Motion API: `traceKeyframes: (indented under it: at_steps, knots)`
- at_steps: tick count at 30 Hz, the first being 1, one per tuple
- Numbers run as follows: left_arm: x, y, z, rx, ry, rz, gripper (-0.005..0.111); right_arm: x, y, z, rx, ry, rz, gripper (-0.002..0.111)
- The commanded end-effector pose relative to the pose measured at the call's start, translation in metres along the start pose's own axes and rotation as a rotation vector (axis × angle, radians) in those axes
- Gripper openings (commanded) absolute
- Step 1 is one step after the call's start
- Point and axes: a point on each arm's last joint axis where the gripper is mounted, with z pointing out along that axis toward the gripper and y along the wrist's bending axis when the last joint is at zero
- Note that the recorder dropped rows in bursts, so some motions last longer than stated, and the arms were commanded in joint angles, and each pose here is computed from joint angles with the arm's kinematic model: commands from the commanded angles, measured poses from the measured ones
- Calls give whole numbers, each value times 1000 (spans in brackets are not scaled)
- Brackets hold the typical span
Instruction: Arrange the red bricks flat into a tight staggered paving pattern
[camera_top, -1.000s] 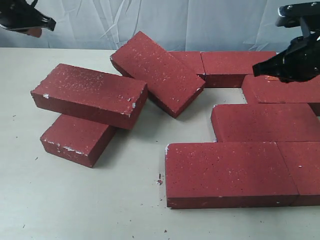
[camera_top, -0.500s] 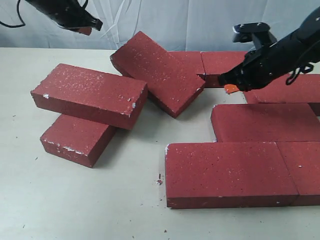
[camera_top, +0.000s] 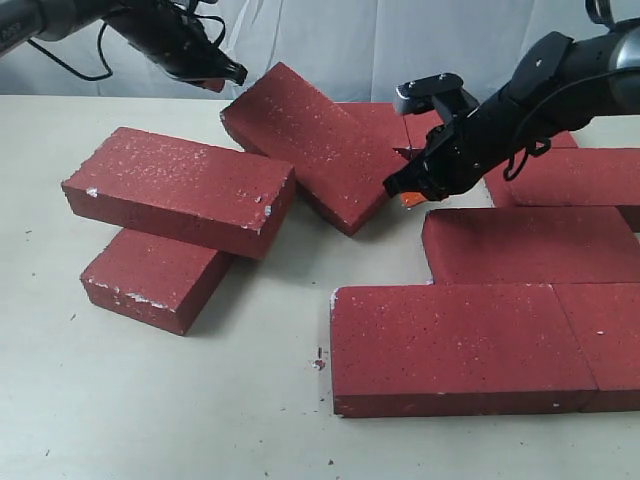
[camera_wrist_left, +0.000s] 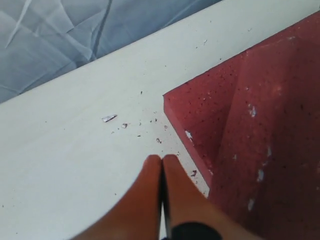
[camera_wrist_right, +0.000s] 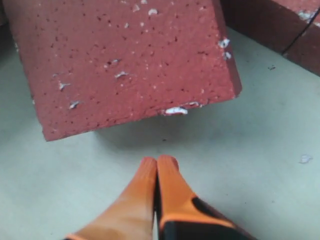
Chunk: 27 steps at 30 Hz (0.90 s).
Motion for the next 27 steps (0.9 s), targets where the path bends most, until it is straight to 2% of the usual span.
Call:
traceKeyframes:
  at_steps: [1,7,13,22,27]
  knots:
    - [0,-8,9,20,7,-9,0,-2,-5,11,0,8,-3,-1]
    - [0,-21,13,39,26,9,0,-2,-10,27,-2,11,20,-1]
    - [2,-28,12,61,69,30,0,-13,-10,23,-17,-27,45,-1]
    - [-12,-34,-19,86,44,48,0,-26,-5,17,-62,-108,48,-1]
    - [-20,-38,-41,93,38,60,0,-37,1,-11,-38,-158,-2,-1]
